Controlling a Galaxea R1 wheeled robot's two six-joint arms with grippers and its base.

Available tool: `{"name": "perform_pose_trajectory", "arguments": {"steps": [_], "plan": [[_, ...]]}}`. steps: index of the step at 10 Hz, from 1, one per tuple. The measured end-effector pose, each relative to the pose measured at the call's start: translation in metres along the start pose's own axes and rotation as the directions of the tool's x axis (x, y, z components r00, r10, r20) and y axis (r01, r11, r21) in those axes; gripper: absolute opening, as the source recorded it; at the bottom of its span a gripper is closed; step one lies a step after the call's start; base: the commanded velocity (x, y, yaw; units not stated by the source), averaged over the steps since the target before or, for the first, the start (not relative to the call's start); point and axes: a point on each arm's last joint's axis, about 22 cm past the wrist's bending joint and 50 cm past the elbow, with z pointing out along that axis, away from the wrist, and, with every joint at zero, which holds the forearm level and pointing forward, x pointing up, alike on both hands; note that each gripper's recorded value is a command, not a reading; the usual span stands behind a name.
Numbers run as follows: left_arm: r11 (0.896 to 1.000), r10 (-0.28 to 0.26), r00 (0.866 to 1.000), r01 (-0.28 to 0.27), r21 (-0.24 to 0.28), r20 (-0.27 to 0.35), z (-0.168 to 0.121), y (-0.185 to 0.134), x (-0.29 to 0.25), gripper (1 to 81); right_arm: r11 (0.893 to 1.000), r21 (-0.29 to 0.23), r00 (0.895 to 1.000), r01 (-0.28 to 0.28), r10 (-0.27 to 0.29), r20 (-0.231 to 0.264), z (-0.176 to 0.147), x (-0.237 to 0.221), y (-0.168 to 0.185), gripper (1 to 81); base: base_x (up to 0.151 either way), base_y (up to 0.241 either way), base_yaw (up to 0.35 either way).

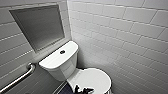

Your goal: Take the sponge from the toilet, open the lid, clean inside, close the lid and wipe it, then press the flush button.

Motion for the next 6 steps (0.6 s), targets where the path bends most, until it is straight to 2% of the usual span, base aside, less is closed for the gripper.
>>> {"name": "perform_pose_trajectory", "arguments": {"steps": [4,6], "plan": [[0.999,-0.031,0.998,0.029,-0.038,-0.052,-0.019,0.013,0.01,81.1,1.0,-0.005,1.0,0.002,-0.002,0.0,0.002,-0.001,0.0,1.0,0.0,0.0,0.0],[0.997,-0.068,0.993,0.063,-0.054,-0.101,-0.03,0.016,0.026,81.1,1.0,-0.009,1.0,0.004,-0.004,0.0,0.004,-0.003,0.0,1.0,0.0,0.0,0.0]]}}
